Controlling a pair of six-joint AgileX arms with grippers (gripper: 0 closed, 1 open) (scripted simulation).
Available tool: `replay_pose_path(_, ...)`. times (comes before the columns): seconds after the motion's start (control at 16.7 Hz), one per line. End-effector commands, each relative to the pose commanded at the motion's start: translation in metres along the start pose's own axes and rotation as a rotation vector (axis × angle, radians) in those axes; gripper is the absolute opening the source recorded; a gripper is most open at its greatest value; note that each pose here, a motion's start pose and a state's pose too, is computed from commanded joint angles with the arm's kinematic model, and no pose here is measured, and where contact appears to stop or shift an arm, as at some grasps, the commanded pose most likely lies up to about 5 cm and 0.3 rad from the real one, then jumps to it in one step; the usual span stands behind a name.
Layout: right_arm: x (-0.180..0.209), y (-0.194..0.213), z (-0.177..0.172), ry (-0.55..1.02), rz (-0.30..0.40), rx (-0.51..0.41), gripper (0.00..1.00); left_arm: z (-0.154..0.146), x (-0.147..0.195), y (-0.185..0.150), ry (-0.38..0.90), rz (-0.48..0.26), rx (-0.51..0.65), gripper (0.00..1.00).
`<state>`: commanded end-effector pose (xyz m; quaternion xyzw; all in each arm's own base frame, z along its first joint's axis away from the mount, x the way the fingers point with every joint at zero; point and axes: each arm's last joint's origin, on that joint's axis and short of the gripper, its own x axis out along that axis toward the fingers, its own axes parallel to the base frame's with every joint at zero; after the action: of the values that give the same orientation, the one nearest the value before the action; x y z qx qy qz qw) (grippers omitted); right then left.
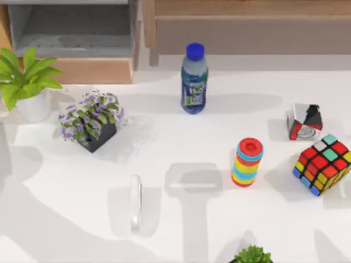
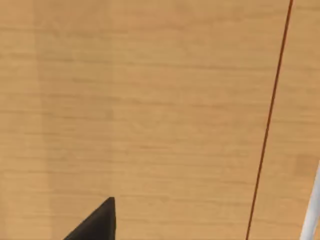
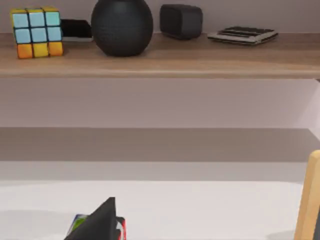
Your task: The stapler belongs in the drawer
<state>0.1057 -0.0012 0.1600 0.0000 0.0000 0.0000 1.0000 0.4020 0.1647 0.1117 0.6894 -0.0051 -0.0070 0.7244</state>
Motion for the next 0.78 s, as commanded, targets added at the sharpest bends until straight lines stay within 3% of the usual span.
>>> replay_pose_path(0.18,0.000,0.000,0.000,0.000,0.000,0.000,1.00,-0.007,0.005,-0.016,-0.003,0.002,0.049,1.00)
replay_pose_path(0.78,0.000,0.000,0.000,0.000,0.000,0.000,1.00,-0.007,0.021,-0.016,-0.003,0.002,0.050,1.00)
